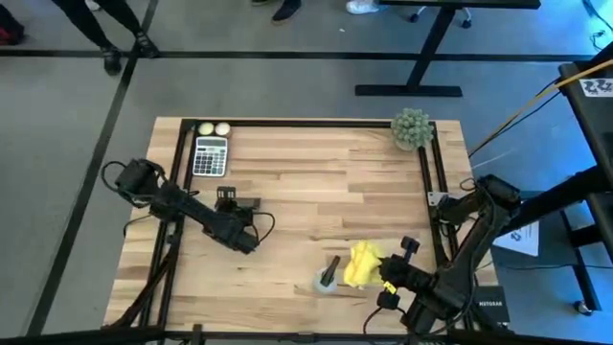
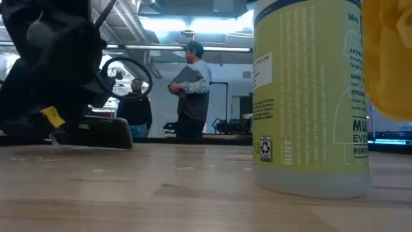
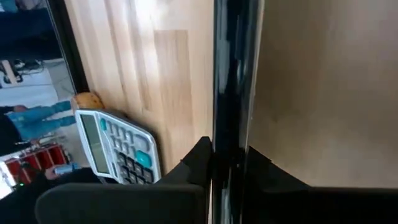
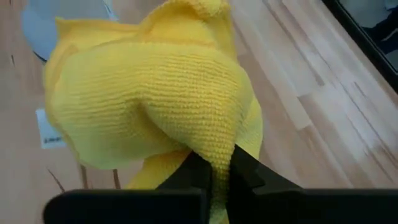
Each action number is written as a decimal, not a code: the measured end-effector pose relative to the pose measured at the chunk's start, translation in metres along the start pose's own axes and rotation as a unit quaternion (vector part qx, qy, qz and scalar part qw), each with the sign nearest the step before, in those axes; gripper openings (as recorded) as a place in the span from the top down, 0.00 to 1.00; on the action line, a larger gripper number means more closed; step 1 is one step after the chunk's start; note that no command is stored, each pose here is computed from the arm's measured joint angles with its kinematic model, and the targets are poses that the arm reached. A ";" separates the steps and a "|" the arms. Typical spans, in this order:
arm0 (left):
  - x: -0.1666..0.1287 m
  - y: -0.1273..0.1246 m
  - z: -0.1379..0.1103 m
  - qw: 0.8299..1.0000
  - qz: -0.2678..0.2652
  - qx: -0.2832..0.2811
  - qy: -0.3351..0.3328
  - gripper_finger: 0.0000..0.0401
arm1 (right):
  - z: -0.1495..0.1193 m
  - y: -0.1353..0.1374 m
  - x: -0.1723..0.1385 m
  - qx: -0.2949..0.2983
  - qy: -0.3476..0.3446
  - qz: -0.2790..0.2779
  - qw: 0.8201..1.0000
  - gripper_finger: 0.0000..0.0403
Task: Apply microfiber cloth
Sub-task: Wipe the back screen of the black cellphone using a yellow microfiber cloth, then wipe the front screen of the black cellphone using a yellow microfiber cloth
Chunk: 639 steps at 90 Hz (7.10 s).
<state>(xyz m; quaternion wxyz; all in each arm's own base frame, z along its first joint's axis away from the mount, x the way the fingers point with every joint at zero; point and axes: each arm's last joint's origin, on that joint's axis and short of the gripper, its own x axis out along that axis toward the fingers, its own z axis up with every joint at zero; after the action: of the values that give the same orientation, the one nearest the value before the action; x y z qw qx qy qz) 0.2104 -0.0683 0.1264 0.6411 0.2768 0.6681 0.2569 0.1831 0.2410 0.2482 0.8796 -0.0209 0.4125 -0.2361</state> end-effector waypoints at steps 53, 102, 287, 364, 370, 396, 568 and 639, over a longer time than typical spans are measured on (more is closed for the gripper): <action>-0.026 -0.017 0.003 0.995 -0.100 0.010 -0.008 0.54 | 0.000 0.002 0.000 -0.001 -0.002 0.006 1.000 1.00; -0.126 0.021 -0.019 0.978 -0.171 -0.098 -0.073 0.51 | 0.001 0.000 0.002 -0.004 0.012 -0.001 1.000 1.00; 0.033 0.032 -0.069 0.853 -0.255 -0.454 -0.037 1.00 | -0.014 0.007 0.022 0.045 0.002 0.021 0.999 1.00; -0.043 0.030 -0.071 0.849 -0.311 -0.407 -0.129 1.00 | 0.146 -0.124 0.046 -0.048 -0.046 -0.058 0.996 1.00; -0.045 0.026 -0.073 0.848 -0.315 -0.406 -0.131 1.00 | 0.172 -0.130 0.061 -0.055 -0.083 -0.003 0.995 1.00; -0.032 0.000 -0.080 0.818 -0.331 -0.430 -0.191 1.00 | 0.236 -0.123 0.159 -0.038 -0.227 0.182 0.956 1.00; 0.008 -0.035 -0.073 0.772 -0.310 -0.507 -0.225 1.00 | 0.203 -0.079 0.380 -0.098 0.035 0.233 0.967 1.00; 0.007 -0.035 -0.072 0.767 -0.314 -0.508 -0.237 1.00 | 0.209 -0.026 0.377 -0.061 -0.109 0.287 0.950 1.00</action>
<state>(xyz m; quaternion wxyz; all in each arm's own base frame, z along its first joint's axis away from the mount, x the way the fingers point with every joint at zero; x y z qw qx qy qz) 0.1366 -0.0878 0.0999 0.8707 -0.2622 0.3168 0.2697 0.5333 0.0218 0.1221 0.9470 0.0187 0.3159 0.0553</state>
